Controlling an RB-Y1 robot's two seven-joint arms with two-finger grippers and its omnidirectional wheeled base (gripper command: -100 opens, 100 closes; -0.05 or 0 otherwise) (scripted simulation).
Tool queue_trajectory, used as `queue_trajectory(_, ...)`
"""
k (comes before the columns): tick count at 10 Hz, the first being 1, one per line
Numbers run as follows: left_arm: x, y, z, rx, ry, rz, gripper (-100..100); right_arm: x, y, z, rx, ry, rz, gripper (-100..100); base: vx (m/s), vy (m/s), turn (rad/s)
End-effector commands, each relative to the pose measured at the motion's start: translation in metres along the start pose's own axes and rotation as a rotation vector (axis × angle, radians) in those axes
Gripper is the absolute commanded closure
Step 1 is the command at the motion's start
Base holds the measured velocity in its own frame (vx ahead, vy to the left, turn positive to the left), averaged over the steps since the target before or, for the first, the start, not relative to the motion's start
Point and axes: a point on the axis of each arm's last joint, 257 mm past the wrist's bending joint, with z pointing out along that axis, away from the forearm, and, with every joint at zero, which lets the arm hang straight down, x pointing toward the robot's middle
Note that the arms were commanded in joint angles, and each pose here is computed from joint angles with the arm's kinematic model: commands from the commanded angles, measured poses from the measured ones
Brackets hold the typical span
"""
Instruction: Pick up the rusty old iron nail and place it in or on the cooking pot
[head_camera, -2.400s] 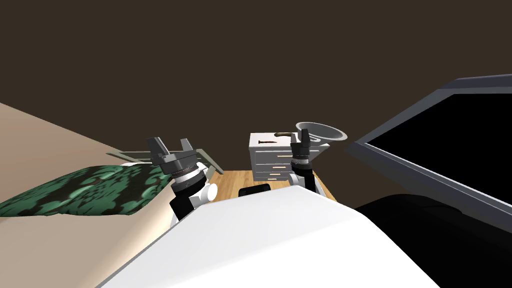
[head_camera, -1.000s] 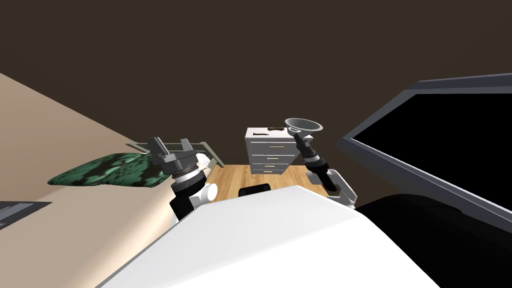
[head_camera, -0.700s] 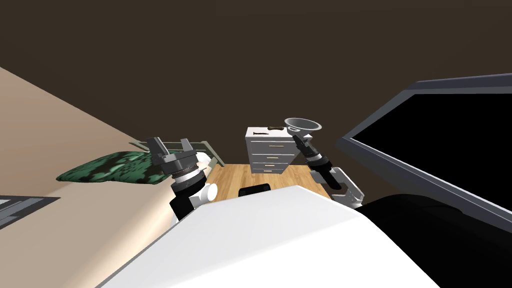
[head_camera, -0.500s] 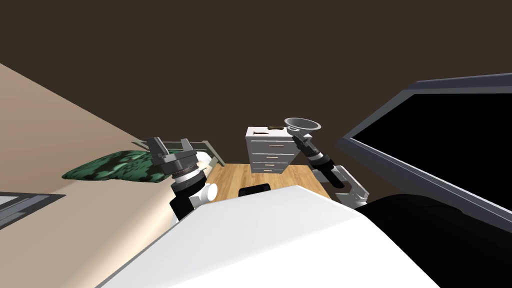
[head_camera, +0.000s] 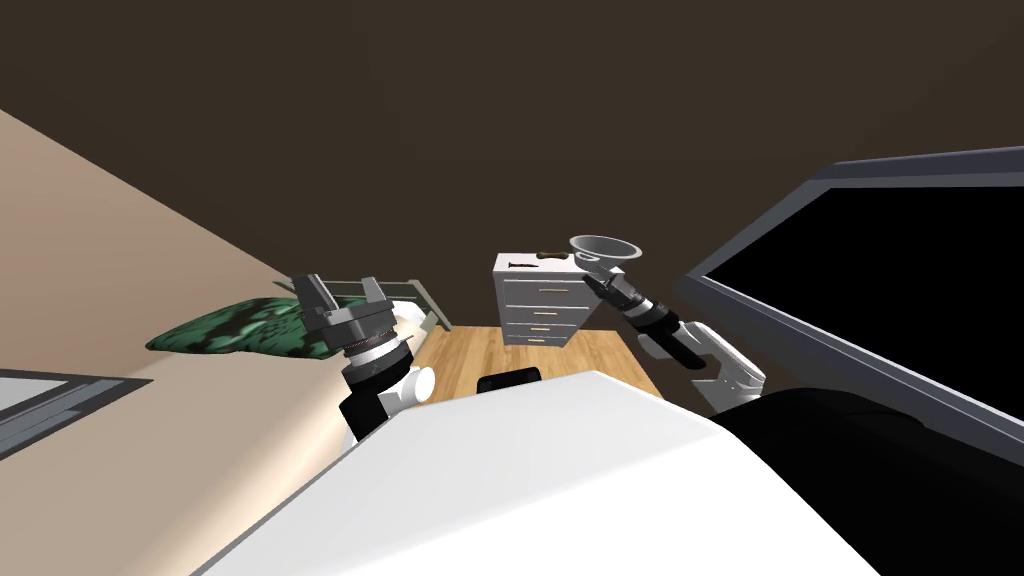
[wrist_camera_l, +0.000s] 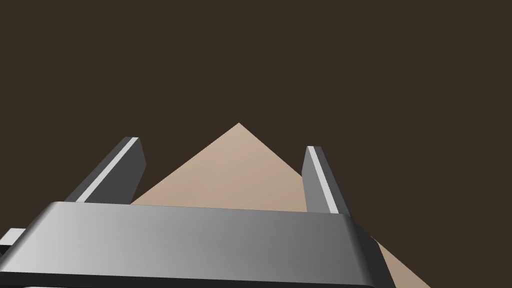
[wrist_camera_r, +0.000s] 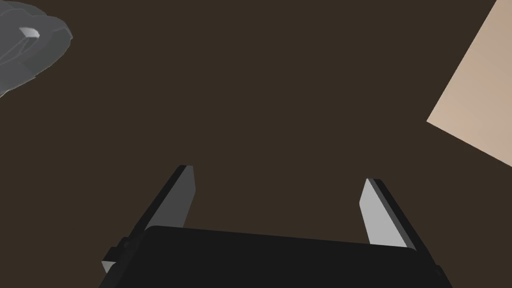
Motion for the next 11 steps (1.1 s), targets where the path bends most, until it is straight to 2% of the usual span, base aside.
queue_trajectory(1, 0.0, 0.0, 0.0, 0.0, 0.0, 0.0, 0, 0.004, -0.009, -0.002, -0.01, 0.055, -0.055, -100, -0.013, 0.015, 0.041)
queue_trajectory(3, 0.0, 0.0, 0.0, 0.0, 0.0, 0.0, 0, 0.005, -0.006, 0.002, -0.04, 0.086, -0.077, -100, -0.005, 0.013, 0.009)
queue_trajectory(6, 0.0, 0.0, 0.0, 0.0, 0.0, 0.0, 0, 0.012, -0.021, -0.003, -0.066, 0.191, -0.168, -100, 0.005, 0.023, 0.037)
queue_trajectory(8, 0.0, 0.0, 0.0, 0.0, 0.0, 0.0, 0, 0.012, -0.018, 0.002, -0.097, 0.221, -0.192, -100, 0.005, 0.02, 0.004)
queue_trajectory(9, 0.0, 0.0, 0.0, 0.0, 0.0, 0.0, 0, 0.016, -0.028, -0.002, -0.102, 0.265, -0.226, -100, 0.012, 0.031, 0.044)
queue_trajectory(11, 0.0, 0.0, 0.0, 0.0, 0.0, 0.0, 0, 0.016, -0.025, 0.002, -0.129, 0.291, -0.247, -100, 0.013, 0.02, 0.01)
